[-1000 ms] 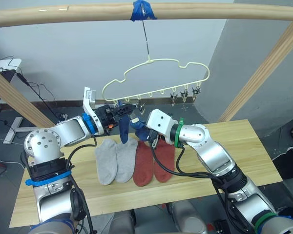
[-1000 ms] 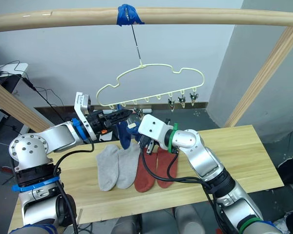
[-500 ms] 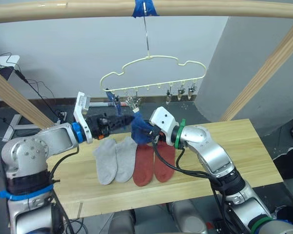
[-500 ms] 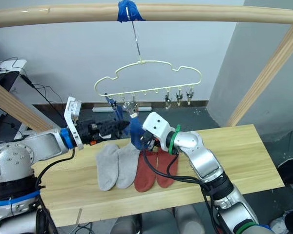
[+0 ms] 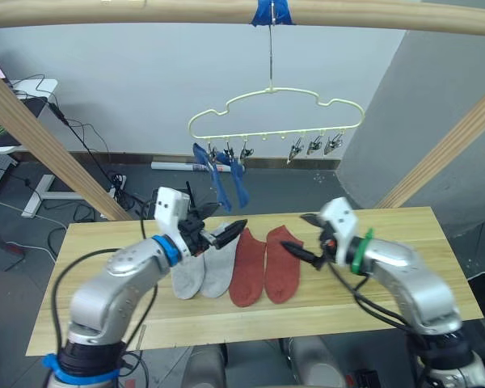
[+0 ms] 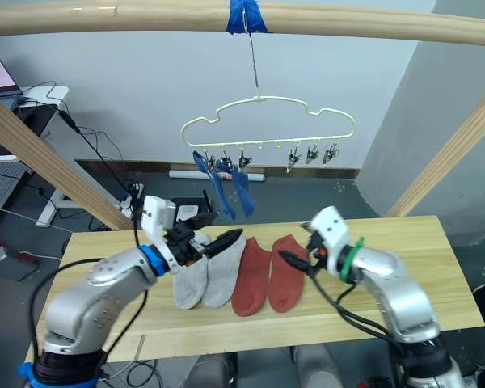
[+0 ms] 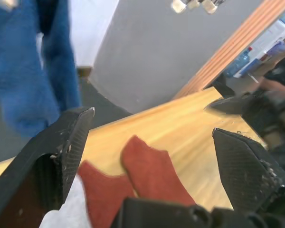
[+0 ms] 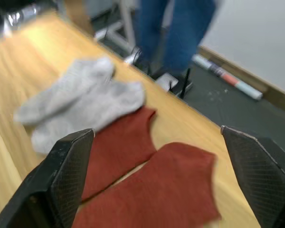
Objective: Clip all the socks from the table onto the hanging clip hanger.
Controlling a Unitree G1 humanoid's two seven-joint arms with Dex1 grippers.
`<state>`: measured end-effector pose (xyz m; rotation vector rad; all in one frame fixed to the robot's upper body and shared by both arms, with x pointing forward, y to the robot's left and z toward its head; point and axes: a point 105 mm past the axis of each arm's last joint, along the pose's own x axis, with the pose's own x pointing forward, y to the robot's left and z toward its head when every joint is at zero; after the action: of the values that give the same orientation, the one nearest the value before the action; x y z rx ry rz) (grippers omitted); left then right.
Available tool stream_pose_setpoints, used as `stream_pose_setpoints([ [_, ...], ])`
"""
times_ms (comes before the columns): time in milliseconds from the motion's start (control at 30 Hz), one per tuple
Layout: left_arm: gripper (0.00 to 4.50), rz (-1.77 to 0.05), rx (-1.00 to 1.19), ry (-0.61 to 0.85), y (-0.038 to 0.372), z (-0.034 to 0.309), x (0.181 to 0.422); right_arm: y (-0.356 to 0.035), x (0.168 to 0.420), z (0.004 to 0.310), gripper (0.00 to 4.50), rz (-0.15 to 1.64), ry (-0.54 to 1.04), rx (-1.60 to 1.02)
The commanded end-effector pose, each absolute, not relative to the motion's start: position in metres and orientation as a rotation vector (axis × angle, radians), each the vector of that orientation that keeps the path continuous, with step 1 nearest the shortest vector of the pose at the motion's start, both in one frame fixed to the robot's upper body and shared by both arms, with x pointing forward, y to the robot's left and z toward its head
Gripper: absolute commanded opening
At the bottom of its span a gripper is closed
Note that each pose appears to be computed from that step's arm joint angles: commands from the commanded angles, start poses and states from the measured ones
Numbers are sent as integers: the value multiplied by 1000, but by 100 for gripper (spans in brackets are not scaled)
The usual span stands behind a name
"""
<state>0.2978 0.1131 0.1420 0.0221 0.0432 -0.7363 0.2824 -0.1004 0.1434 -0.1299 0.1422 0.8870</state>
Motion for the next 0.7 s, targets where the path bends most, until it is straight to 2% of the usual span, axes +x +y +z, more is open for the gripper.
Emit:
stream_pose_setpoints([
  [33, 450, -703, 73, -109, 106, 161, 303, -101, 267, 168, 448, 912, 63, -129],
  [67, 450, -691, 60, -127, 105, 162, 305, -102, 266, 170, 448, 910, 57, -125],
  [133, 409, -714, 49, -168, 98, 166, 307, -102, 266, 176, 450, 891, 33, -84],
  [200, 360, -736, 81, -185, 90, 165, 309, -101, 265, 181, 450, 883, 10, -60],
  [300, 265, -727, 90, -197, 84, 164, 316, -100, 265, 184, 450, 880, -4, -59],
  [533, 265, -638, 120, -250, 83, 166, 333, -99, 270, 196, 450, 863, -48, -57],
  [700, 265, -594, 130, -289, 82, 170, 346, -94, 265, 207, 450, 911, -83, -30],
])
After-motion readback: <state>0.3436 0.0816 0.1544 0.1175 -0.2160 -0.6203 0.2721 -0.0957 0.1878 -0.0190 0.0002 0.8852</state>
